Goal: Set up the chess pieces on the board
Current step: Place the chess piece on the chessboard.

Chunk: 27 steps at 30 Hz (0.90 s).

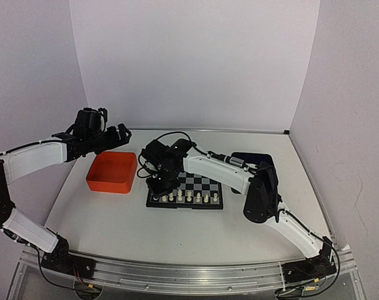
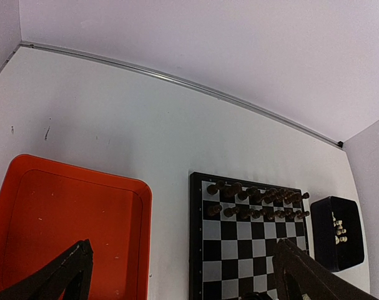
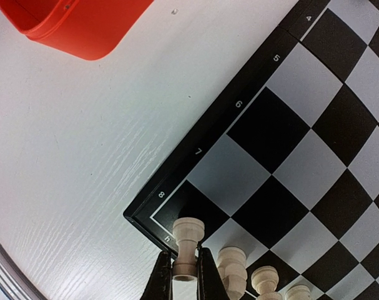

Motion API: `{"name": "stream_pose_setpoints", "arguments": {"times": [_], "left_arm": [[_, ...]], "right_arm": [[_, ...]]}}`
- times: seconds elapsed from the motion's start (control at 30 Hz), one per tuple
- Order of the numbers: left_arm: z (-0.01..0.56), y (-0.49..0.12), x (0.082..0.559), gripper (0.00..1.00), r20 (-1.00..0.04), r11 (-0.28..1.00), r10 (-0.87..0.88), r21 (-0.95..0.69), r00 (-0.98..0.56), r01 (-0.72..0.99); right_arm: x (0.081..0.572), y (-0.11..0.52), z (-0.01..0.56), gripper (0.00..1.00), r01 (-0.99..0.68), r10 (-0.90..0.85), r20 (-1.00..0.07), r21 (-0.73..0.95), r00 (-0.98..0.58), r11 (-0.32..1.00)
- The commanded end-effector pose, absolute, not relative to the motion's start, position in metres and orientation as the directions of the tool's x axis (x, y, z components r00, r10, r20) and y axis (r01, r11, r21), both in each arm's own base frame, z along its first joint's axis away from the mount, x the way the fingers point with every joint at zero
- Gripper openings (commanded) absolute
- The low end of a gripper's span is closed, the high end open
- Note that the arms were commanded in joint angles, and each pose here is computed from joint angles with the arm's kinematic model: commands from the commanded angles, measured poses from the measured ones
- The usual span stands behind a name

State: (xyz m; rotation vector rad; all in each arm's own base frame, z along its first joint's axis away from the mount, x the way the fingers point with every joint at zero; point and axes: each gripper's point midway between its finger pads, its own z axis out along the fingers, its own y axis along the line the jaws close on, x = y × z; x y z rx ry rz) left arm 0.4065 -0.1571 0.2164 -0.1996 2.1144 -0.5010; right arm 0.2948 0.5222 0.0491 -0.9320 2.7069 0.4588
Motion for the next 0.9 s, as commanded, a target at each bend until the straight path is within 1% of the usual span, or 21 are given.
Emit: {"name": "stream_pose_setpoints", "arguments": {"times": [0.0,0.07,0.17,0.3,0.37,0.7,0.87], "left_arm": [[0.23,-0.157,0.405,1.0,-0.782,0.9,-0.326,-0.429,-0.532,0.079],[0.23,-0.157,0.405,1.0,-0.782,0.9,-0.326,-0.429,-0.531,0.08],[0.23,-0.157,0.405,1.0,-0.781,0.899,-0.325,-0.43,-0.532,0.081],[0.229,-0.157,0.405,1.0,-0.781,0.899,-0.324,-0.429,-0.534,0.083],[0.23,-0.158,0.405,1.0,-0.783,0.899,-0.323,-0.43,-0.532,0.086],[0.233,-0.158,0.405,1.0,-0.787,0.898,-0.323,-0.43,-0.525,0.094],[0.235,-0.158,0.403,1.0,-0.79,0.896,-0.325,-0.433,-0.52,0.098]], "right_arm": [[0.295,0.527,0.052,0.05,-0.64,-0.557,-0.342,0.211,-0.756,0.739],[0.295,0.528,0.054,0.12,-0.64,-0.556,-0.346,0.213,-0.756,0.738],[0.296,0.529,0.056,0.18,-0.637,-0.55,-0.352,0.217,-0.757,0.74],[0.297,0.531,0.058,0.23,-0.637,-0.544,-0.364,0.222,-0.756,0.738],[0.298,0.533,0.06,0.24,-0.637,-0.541,-0.369,0.225,-0.756,0.737],[0.296,0.546,0.071,0.24,-0.652,-0.531,-0.401,0.284,-0.746,0.703],[0.299,0.546,0.08,0.24,-0.656,-0.524,-0.424,0.274,-0.739,0.703]]}}
